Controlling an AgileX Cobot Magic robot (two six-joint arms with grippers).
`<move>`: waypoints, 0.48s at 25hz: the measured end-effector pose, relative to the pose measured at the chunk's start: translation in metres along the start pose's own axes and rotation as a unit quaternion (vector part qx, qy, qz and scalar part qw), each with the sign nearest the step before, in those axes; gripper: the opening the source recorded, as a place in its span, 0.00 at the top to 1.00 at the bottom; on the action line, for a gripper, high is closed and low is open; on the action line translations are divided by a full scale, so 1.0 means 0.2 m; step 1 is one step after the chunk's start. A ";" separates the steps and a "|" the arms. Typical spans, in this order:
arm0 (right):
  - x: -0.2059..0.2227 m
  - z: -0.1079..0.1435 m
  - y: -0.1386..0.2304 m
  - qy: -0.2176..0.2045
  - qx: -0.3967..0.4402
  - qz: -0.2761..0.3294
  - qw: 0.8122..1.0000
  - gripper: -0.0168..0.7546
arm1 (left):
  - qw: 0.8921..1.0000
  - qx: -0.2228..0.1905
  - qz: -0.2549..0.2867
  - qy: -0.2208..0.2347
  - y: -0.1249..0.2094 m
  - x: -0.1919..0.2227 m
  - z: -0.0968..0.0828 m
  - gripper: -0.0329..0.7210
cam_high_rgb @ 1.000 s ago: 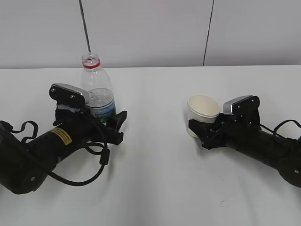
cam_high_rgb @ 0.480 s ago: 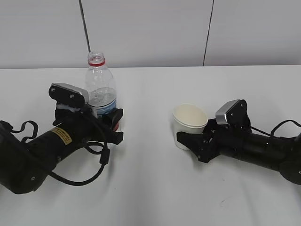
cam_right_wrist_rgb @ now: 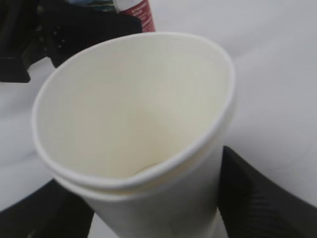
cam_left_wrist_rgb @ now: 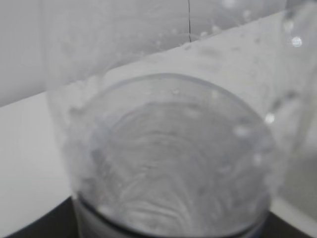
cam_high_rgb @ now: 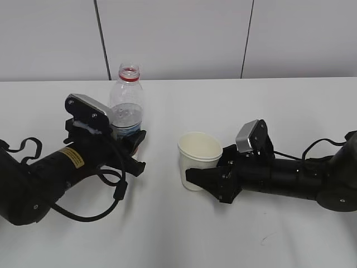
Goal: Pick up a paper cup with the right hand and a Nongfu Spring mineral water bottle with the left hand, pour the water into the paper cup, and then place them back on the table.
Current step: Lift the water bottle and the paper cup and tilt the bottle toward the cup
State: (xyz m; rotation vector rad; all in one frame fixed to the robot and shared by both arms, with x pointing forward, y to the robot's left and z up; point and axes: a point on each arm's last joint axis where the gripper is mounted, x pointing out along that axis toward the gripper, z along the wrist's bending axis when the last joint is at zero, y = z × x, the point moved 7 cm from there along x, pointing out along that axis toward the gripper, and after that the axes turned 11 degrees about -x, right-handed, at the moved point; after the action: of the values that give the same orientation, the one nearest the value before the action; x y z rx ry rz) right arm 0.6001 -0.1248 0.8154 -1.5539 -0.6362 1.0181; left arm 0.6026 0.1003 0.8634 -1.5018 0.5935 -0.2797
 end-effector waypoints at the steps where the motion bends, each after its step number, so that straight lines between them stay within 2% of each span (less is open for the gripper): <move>1: 0.01 0.02 0.00 -0.007 -0.002 0.000 1.000 0.31 | 1.000 0.023 0.006 -0.001 -0.01 0.00 0.00 0.50; 4: 0.03 0.06 -0.01 -0.022 -0.004 0.001 1.000 0.31 | 0.997 0.081 0.012 -0.005 -0.06 -0.02 0.01 0.51; 12: 0.01 0.08 -0.17 -0.035 -0.026 -0.020 0.999 0.31 | 0.985 0.174 0.019 -0.009 -0.15 -0.05 0.01 0.51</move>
State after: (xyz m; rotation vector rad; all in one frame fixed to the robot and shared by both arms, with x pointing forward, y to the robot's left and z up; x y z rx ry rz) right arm 0.5913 -0.1075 0.8474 -1.5491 -0.7445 1.0366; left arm 0.6014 0.1053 0.8951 -1.1545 0.5272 -0.3216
